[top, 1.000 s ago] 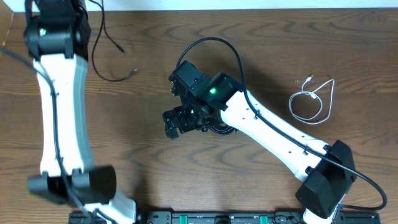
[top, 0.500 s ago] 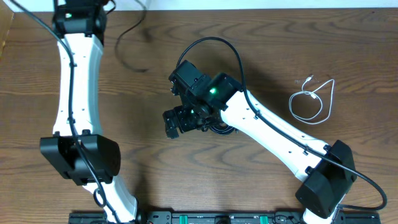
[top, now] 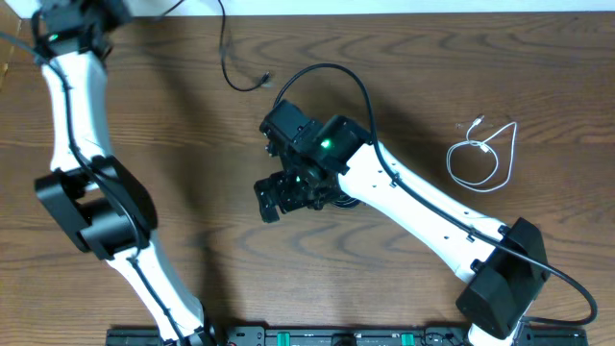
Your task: Untangle cables
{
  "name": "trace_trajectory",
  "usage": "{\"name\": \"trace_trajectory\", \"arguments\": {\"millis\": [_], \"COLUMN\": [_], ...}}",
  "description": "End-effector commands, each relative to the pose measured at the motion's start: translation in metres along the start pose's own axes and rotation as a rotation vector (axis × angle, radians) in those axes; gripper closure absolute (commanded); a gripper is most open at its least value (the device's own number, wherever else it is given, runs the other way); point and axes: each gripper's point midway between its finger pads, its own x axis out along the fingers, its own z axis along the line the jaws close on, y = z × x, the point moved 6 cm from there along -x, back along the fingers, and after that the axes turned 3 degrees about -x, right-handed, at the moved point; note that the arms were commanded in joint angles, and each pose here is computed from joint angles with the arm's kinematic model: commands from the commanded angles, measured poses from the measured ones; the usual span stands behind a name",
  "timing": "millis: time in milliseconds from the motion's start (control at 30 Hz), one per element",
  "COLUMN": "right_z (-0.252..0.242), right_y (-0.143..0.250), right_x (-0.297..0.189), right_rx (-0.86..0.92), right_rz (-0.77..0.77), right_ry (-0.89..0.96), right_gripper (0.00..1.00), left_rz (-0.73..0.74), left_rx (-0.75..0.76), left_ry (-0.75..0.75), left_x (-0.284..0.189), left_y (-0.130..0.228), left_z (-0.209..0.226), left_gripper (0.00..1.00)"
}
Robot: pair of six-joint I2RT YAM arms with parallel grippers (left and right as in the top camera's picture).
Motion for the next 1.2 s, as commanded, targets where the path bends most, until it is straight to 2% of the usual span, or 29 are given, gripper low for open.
{"name": "trace_trajectory", "arguments": {"millis": [0, 167, 333, 467, 733, 833, 967, 1000, 1067, 1167], "right_z": [0.007, 0.010, 0.012, 0.009, -0.008, -0.027, -0.058, -0.064, -0.076, -0.092], "right_y": [0.006, 0.007, 0.005, 0.005, -0.001, -0.007, -0.011, -0.011, -0.010, -0.009], "right_x": [0.001, 0.002, 0.002, 0.002, -0.002, -0.009, -0.019, -0.021, -0.026, -0.031], "right_rx": [-0.037, -0.048, -0.054, -0.052, -0.012, 0.042, 0.135, 0.154, 0.192, 0.242], "right_rz": [0.005, 0.000, -0.009, -0.017, -0.027, -0.026, -0.005, 0.002, 0.013, 0.027], "right_ry": [0.008, 0.011, 0.006, 0.031, 0.073, 0.083, 0.105, 0.108, 0.118, 0.130], "right_gripper": [0.01, 0.01, 0.01, 0.01, 0.01, 0.01, 0.01, 0.01, 0.01, 0.01], "left_rz": [0.067, 0.133, 0.225, 0.279, 0.339, 0.404, 0.477, 0.498, 0.543, 0.616], "left_rx": [-0.041, -0.095, -0.107, -0.112, -0.053, -0.040, 0.005, 0.016, 0.039, 0.044], "left_ry": [-0.243, -0.303, -0.266, -0.133, -0.002, 0.129, 0.185, 0.194, 0.211, 0.220], "left_x": [0.004, -0.005, -0.007, -0.003, -0.007, -0.006, -0.005, -0.005, -0.005, -0.005], "left_y": [0.015, 0.025, 0.042, 0.051, 0.061, 0.078, 0.104, 0.112, 0.130, 0.161], "left_z": [0.076, 0.113, 0.108, 0.081, 0.015, -0.024, -0.063, -0.071, -0.088, -0.110], "left_gripper": [0.05, 0.05, 0.05, 0.05, 0.05, 0.05, 0.05, 0.06, 0.21, 0.22]}}
